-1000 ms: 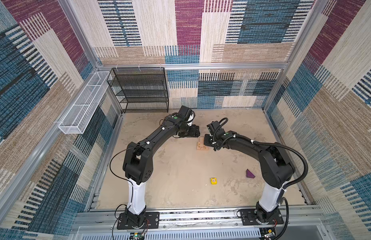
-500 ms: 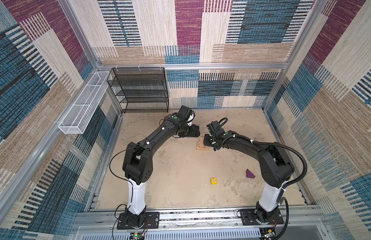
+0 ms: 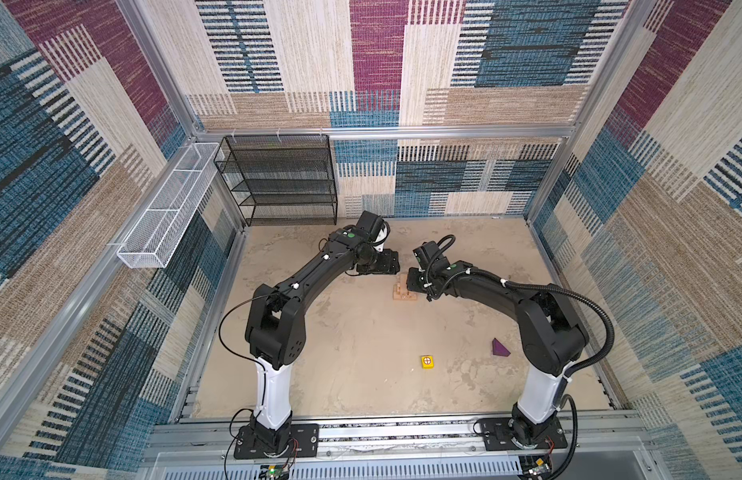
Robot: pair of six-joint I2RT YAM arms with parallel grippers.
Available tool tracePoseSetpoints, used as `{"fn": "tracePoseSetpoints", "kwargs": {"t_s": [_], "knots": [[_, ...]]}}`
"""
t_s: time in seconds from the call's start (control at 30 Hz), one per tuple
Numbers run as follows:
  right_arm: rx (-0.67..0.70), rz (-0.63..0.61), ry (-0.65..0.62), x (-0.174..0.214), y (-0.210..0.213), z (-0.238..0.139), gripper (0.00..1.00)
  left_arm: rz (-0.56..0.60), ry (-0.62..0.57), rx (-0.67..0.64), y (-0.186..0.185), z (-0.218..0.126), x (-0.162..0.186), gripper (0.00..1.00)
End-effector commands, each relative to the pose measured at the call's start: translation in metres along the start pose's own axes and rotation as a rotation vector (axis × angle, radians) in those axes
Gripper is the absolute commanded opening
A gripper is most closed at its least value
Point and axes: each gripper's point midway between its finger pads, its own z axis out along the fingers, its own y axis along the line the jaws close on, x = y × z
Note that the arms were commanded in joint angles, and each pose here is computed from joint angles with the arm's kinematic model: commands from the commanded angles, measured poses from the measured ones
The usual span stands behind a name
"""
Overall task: Build the wood block tower
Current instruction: 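Lower the plain bar beside the top bar of the stack with the right gripper, then open the right gripper to release the bar and raise it off the stack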
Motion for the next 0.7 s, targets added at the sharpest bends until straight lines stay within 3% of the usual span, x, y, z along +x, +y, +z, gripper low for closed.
{"fn": "tracePoseSetpoints", "kwargs": {"t_s": [0.0,0.47,0.53,0.67], "knots": [[-0.022,0.001,-0.023,-0.007,0.006,-0.003,0.41,0.023,-0.002,-0.005,0.000,-0.005,-0.001,0.76],[-0.015,-0.022,-0.066,-0.018,0.002,-0.022,0.39,0.021,-0.001,-0.007,0.000,-0.004,-0.001,0.76],[-0.010,-0.025,-0.076,-0.022,-0.004,-0.026,0.37,0.019,0.003,-0.006,0.000,-0.003,0.000,0.76],[0.008,-0.023,-0.073,-0.025,-0.024,-0.024,0.23,0.012,0.012,0.003,0.000,0.000,0.002,0.76]]}}
